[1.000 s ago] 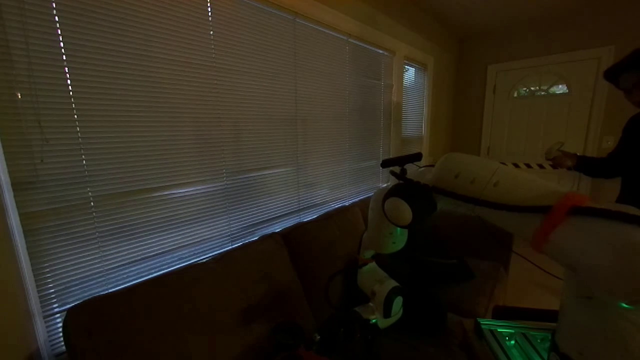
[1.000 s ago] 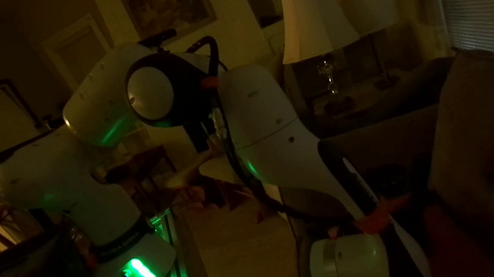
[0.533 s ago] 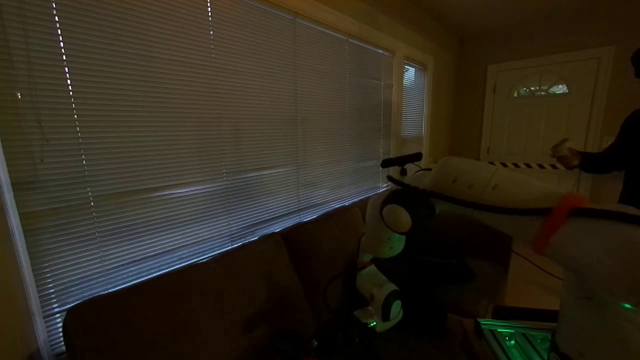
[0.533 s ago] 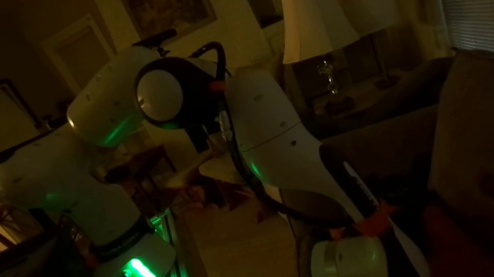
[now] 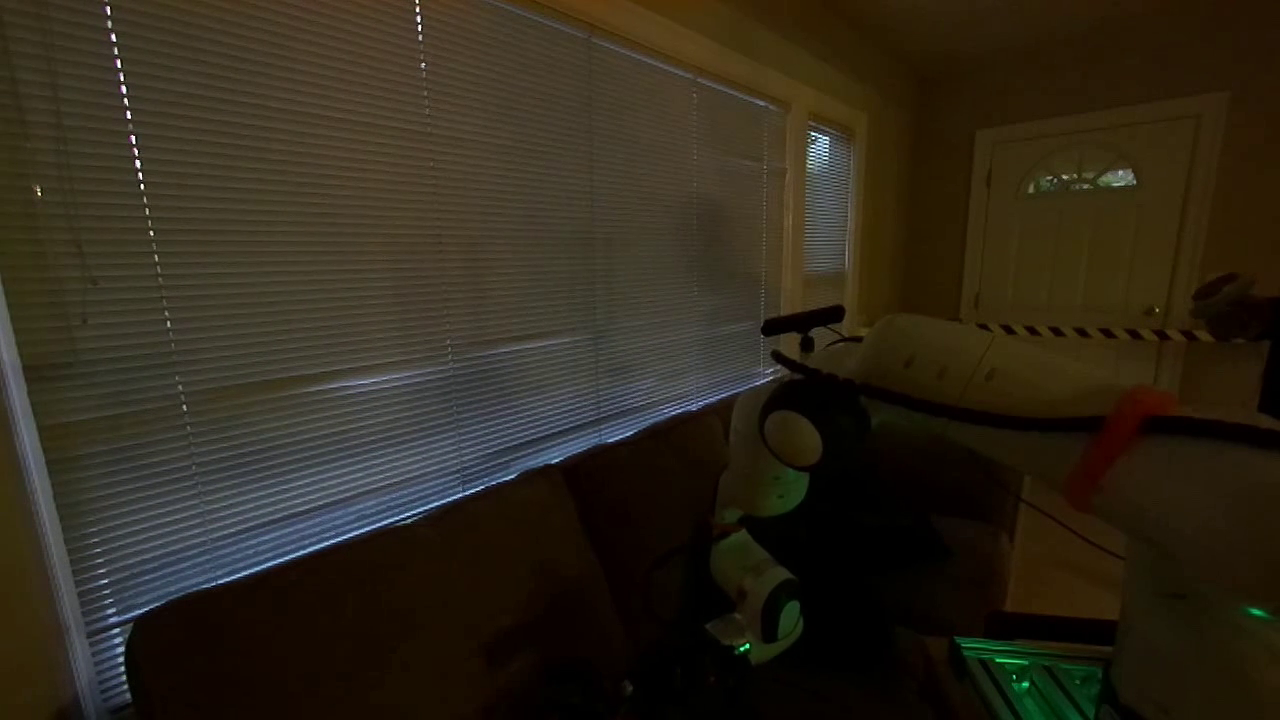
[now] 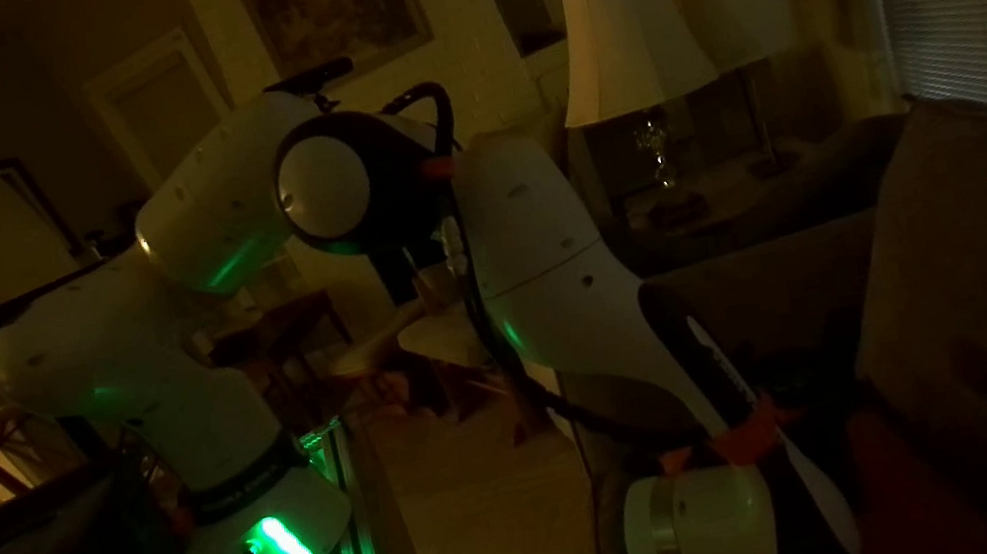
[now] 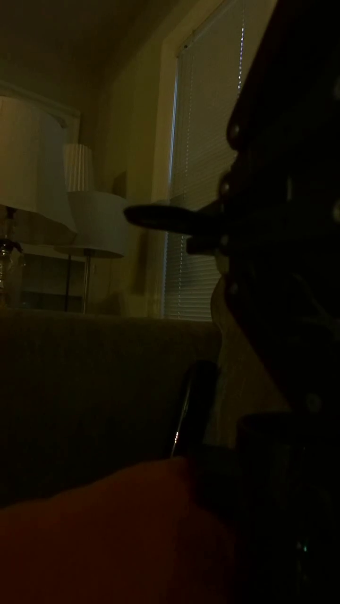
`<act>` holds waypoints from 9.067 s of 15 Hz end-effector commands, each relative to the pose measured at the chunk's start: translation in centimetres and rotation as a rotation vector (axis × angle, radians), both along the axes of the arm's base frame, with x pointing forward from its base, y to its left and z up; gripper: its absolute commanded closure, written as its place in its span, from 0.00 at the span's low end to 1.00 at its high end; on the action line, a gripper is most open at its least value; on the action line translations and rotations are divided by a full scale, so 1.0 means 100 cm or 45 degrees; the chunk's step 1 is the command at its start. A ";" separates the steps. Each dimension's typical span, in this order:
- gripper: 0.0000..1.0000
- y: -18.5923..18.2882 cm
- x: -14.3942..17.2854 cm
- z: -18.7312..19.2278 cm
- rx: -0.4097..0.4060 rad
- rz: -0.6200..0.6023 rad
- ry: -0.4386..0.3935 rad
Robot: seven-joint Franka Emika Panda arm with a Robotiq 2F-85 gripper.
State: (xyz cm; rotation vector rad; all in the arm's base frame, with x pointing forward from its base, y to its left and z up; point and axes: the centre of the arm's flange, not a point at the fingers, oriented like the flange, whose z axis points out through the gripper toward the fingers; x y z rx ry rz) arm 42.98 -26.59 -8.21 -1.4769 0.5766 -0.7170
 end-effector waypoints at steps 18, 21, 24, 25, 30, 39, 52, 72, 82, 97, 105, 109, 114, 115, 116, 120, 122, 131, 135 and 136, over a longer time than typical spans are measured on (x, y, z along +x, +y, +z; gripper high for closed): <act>0.99 0.005 -0.044 -0.013 -0.111 -0.281 0.056; 0.99 0.010 -0.026 -0.004 -0.183 -0.247 0.090; 0.99 0.017 -0.004 0.005 -0.284 -0.218 0.152; 0.99 0.019 0.002 0.008 -0.316 -0.212 0.171; 0.99 0.027 0.020 0.020 -0.426 -0.201 0.228; 0.99 0.019 -0.006 0.015 -0.397 -0.226 0.215; 0.94 0.007 -0.026 0.008 -0.377 -0.247 0.232; 0.99 0.020 -0.024 0.015 -0.510 -0.194 0.328; 0.99 0.044 0.005 0.036 -0.664 -0.095 0.231; 0.99 0.009 -0.045 0.046 -0.565 -0.239 0.196; 0.99 -0.010 -0.051 0.058 -0.661 -0.275 0.218; 0.99 -0.007 -0.041 0.061 -0.703 -0.252 0.192; 0.99 -0.001 -0.030 0.063 -0.794 -0.226 0.214; 0.99 0.000 -0.028 0.064 -0.818 -0.222 0.222; 0.99 0.000 -0.026 0.065 -0.839 -0.216 0.225; 0.99 0.006 -0.017 0.068 -0.895 -0.180 0.218; 0.99 0.009 -0.012 0.070 -0.908 -0.165 0.211; 0.99 0.013 -0.009 0.070 -1.014 -0.149 0.223; 0.99 0.013 -0.010 0.070 -1.058 -0.140 0.228; 0.99 0.013 -0.010 0.070 -1.072 -0.137 0.229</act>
